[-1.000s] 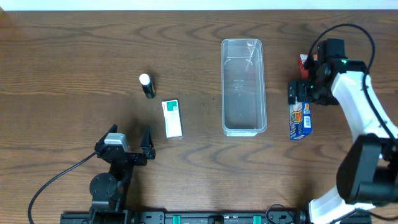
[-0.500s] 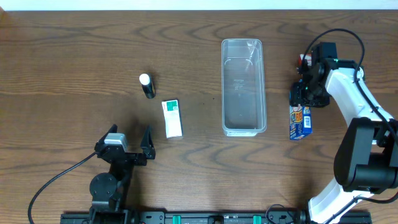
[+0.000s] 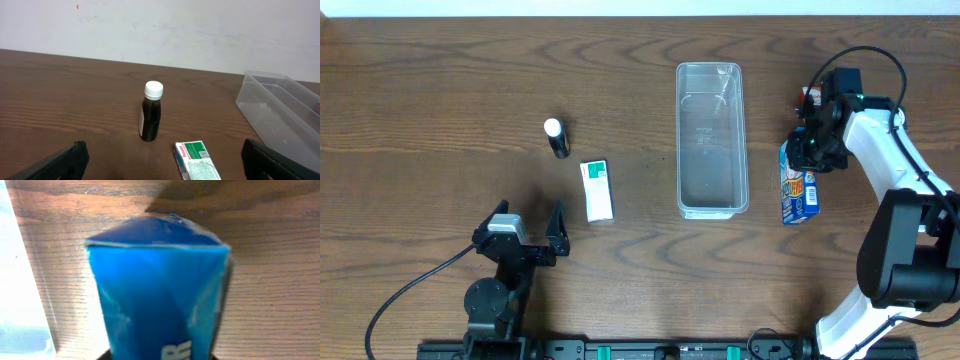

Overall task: Pack container
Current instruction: 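Carry the blue box over the clear container and release it inside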

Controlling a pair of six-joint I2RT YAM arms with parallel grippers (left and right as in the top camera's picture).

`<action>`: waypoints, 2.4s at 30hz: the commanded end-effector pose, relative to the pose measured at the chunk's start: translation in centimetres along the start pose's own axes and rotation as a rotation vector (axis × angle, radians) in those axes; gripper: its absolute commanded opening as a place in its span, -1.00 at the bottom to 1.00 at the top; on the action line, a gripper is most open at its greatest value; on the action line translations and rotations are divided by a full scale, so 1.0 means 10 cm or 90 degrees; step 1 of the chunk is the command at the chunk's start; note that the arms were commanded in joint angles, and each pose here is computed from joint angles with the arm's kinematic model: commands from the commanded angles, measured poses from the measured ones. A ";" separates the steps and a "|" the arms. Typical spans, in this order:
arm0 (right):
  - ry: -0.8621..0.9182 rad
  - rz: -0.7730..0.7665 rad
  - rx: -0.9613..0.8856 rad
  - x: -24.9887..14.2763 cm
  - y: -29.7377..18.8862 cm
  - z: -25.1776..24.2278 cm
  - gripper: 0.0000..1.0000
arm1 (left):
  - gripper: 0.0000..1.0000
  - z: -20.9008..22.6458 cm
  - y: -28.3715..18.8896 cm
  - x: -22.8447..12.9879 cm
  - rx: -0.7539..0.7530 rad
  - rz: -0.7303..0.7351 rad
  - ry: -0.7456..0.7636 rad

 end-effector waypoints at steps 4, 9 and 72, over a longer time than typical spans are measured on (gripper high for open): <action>0.001 -0.035 0.004 0.05 -0.21 0.00 -0.77 | 0.96 0.02 0.01 -0.10 -0.001 0.031 0.009; -0.004 -0.080 0.022 0.06 -0.57 0.05 -0.86 | 0.96 0.02 0.01 -0.10 -0.001 0.031 0.009; -0.080 -0.246 0.351 0.62 -0.72 1.21 -0.04 | 0.96 0.02 0.01 -0.10 -0.001 0.031 0.009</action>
Point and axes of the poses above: each gripper's point midway between its finger pads, its own y axis out along the fingers, its own z axis along the line the jaws close on, x = y × z, the point moved 10 cm from there along -y, back along the fingers, and after that the axes turned 7 degrees about -y, right-handed, at the moved point
